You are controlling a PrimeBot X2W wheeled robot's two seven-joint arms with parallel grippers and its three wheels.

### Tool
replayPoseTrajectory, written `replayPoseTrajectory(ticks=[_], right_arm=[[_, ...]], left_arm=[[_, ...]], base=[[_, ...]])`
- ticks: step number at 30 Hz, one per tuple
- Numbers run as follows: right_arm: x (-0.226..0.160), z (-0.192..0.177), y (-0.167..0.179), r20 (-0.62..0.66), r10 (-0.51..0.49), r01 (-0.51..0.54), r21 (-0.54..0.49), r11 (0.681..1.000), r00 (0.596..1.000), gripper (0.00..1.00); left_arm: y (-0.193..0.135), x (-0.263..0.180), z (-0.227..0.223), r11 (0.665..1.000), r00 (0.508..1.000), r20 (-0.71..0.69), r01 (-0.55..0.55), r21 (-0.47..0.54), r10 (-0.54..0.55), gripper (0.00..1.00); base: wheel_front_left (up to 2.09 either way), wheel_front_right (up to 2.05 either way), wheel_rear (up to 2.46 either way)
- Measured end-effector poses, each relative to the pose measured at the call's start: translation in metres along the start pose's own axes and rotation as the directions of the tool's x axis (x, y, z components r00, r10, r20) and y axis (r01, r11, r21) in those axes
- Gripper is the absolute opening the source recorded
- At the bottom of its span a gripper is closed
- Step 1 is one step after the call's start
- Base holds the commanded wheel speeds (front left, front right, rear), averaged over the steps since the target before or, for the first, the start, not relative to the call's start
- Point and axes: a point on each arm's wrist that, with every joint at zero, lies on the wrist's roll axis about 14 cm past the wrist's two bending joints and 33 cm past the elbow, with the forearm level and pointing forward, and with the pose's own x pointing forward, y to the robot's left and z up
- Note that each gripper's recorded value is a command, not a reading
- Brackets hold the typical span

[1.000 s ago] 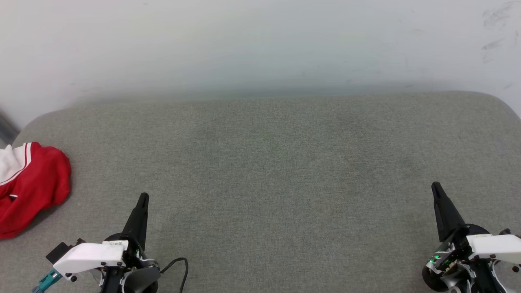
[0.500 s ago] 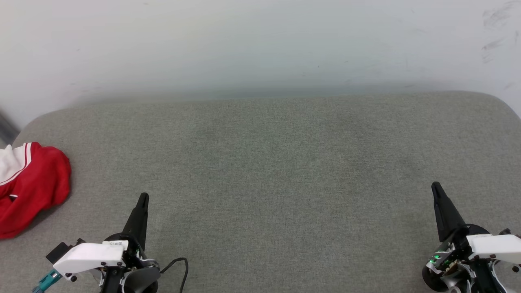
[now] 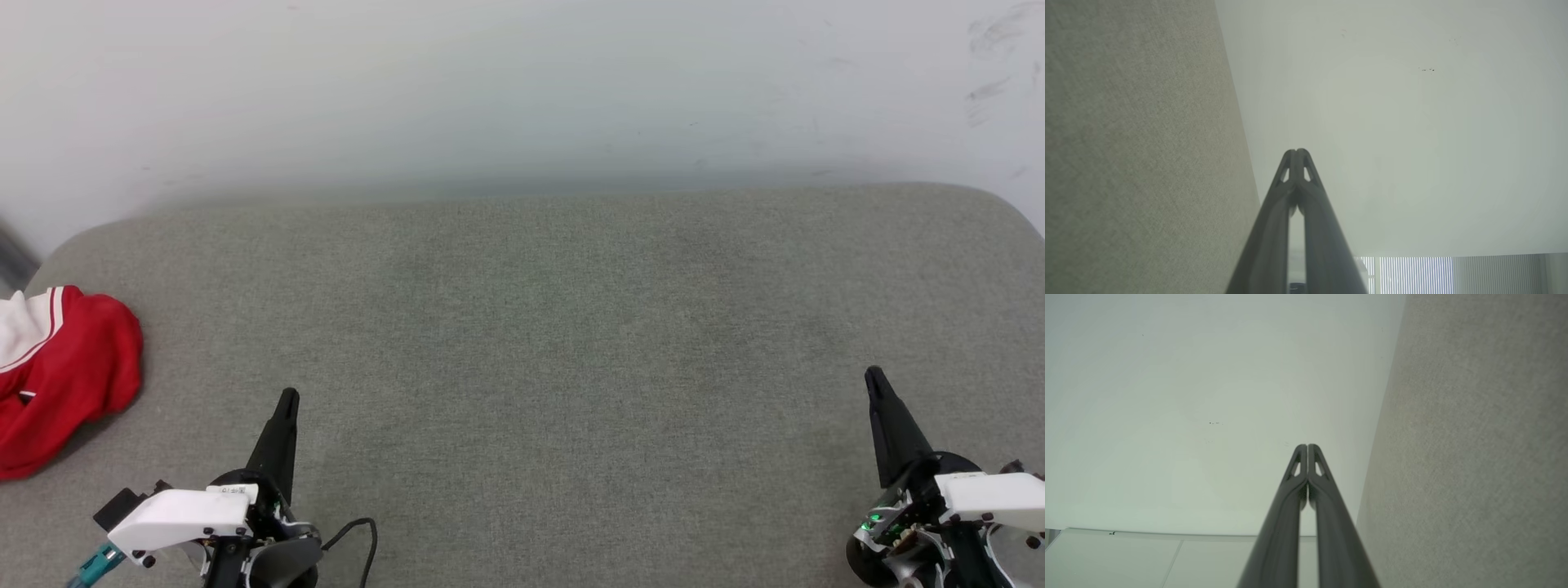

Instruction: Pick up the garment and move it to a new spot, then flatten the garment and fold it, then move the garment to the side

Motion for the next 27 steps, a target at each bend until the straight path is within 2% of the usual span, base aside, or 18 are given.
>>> replayPoseTrajectory(ticks=[1,2,6,13,19,27], right_arm=[[0.000,0.000,0.000,0.000,-0.001,0.001,0.000,1.000,1.000,0.00],[-0.001,0.000,-0.004,0.001,-0.012,0.012,0.001,1.000,1.000,1.00],[-0.011,0.002,-0.023,0.012,-0.068,0.067,0.005,0.998,0.998,1.00],[-0.013,0.007,-0.024,0.045,-0.073,0.074,-0.035,0.997,0.996,1.00],[-0.013,0.014,-0.017,0.071,-0.053,0.063,-0.151,0.987,0.996,1.00],[-0.015,0.016,-0.005,0.084,-0.013,0.039,-0.319,0.947,0.996,1.00]], left_arm=[[0.000,0.000,0.000,1.000,1.000,0.000,-0.001,0.000,0.001,0.00],[0.004,-0.001,-0.001,1.000,1.000,-0.001,-0.012,-0.001,0.012,1.00],[0.023,-0.010,-0.001,0.998,0.998,0.003,-0.068,-0.006,0.068,1.00],[0.017,-0.010,0.003,0.998,0.998,0.034,-0.052,0.026,0.052,1.00],[0.014,-0.010,0.013,0.992,0.996,0.074,-0.055,0.111,0.047,1.00],[0.002,-0.008,0.018,0.960,0.994,0.102,-0.058,0.273,0.032,1.00]], base=[[0.00,0.00,0.00],[0.00,0.00,0.00],[0.00,0.00,0.00],[0.00,0.00,0.00],[0.00,0.00,0.00],[0.00,0.00,0.00]])
